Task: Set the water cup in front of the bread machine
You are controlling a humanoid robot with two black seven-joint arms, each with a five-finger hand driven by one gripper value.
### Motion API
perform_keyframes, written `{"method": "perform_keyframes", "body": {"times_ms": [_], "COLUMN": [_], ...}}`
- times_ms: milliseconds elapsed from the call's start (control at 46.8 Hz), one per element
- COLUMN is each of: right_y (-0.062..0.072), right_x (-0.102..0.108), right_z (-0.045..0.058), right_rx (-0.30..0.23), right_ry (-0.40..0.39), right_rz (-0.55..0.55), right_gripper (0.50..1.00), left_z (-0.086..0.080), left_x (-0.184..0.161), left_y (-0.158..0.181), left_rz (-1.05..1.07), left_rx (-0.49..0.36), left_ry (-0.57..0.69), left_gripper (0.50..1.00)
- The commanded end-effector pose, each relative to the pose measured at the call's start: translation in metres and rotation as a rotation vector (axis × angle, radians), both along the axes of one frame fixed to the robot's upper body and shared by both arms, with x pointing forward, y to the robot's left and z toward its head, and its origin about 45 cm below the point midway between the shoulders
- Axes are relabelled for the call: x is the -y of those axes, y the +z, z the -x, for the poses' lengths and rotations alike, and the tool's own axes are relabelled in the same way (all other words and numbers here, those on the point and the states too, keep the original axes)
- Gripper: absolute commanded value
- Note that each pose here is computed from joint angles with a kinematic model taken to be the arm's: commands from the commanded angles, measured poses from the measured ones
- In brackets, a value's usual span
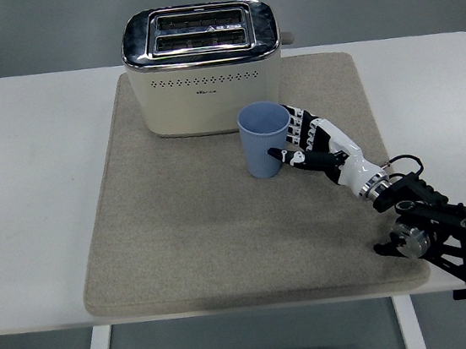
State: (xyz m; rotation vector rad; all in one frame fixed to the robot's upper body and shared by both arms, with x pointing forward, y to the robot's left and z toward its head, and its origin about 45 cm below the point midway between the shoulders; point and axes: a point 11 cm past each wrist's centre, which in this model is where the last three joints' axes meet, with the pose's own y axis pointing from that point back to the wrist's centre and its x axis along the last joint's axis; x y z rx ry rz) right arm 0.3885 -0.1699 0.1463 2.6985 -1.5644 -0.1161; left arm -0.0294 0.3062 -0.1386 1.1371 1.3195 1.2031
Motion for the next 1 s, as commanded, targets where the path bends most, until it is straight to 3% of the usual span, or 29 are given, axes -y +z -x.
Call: {"method": "perform_keyframes", "body": {"times_ms": [0, 491, 983], "right_y": [0.000, 0.002, 0.005], "right_x": [0.003, 0.020, 0.056], "right_z": [-0.001, -0.002, -0.009], "right_rx": [0.002, 0.007, 0.018], "right_ry": [-0.004, -0.021, -0.069], "right_rz": [0.004, 0.026, 0.085], "right_gripper": [0.911, 0.911, 0.911], "left_z": [0.000, 0.000, 0.000], "left_x": [0.000, 0.000, 0.000], "left_y": [0.000, 0.000, 0.000], "left_rz": [0.000, 0.000, 0.000], "left_rx": [0.000, 0.001, 0.000], "left_ry": [-0.001, 0.001, -0.001], "left_gripper": [1.000, 1.000, 1.000]}}
